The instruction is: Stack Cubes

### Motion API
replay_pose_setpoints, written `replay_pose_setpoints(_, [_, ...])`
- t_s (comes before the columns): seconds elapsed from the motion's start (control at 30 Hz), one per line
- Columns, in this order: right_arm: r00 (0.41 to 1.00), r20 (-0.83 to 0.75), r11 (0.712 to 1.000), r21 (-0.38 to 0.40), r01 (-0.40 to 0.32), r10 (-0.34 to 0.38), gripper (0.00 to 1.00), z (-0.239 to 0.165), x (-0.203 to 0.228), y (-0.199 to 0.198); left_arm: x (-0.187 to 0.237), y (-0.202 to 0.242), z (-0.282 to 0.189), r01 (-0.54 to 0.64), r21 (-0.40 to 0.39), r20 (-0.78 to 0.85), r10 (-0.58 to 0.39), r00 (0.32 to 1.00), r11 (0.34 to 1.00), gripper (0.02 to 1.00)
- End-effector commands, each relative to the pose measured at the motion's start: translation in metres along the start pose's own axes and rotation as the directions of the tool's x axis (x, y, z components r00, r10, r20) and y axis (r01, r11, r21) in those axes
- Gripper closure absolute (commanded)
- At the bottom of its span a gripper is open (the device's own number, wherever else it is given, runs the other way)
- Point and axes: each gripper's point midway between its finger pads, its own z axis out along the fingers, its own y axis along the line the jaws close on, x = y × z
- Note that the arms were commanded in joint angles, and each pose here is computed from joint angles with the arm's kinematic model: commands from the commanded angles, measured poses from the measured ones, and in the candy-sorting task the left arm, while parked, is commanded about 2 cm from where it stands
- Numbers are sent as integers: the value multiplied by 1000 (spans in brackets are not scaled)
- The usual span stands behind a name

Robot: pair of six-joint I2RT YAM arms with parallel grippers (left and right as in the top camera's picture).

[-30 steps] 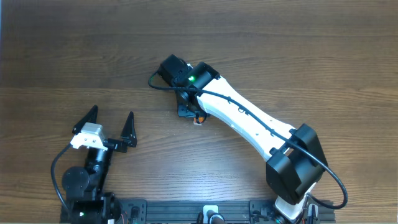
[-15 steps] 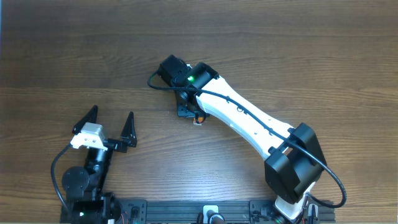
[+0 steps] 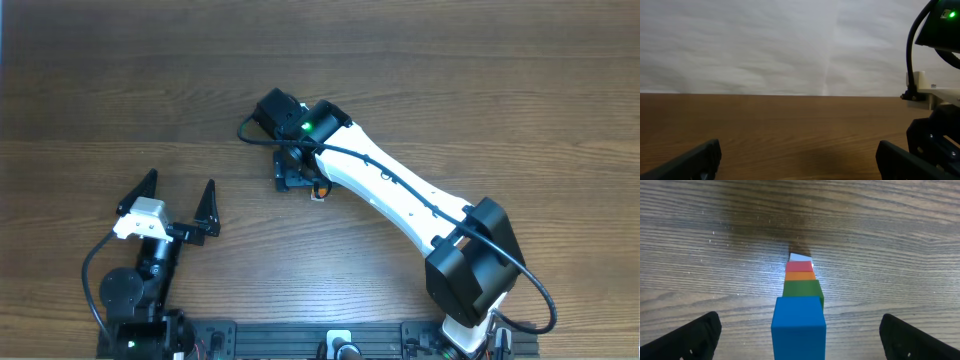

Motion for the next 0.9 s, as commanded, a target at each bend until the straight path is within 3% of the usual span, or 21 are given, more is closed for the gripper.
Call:
replay_pose_setpoints(0.03, [1000,19,1000,14,4,-4,7,2,-4,2,1,0,0,-16,1,2,16,1000,1000,20])
replay_pose_setpoints(0.2, [993,110,999,-9,41,-40,9,-27,-21,-7,1,0,0,-16,1,2,16,1000,1000,20])
replay_pose_setpoints(0.37, [961,274,996,-69,63,-42,9,-95,-46,-50,1,0,0,-16,1,2,16,1000,1000,20])
replay_pose_setpoints(0.53, [898,438,996,-93,14,28,9,-160,-54,-113,1,0,0,-16,1,2,16,1000,1000,20])
replay_pose_setpoints(0.63, [857,508,996,-70,-58,86,9,-182,-42,-155,1,0,0,-16,1,2,16,1000,1000,20])
replay_pose_setpoints(0.9, [727,650,974,-101,-204,220,7,-166,26,-226,1,0,0,-16,1,2,16,1000,1000,20])
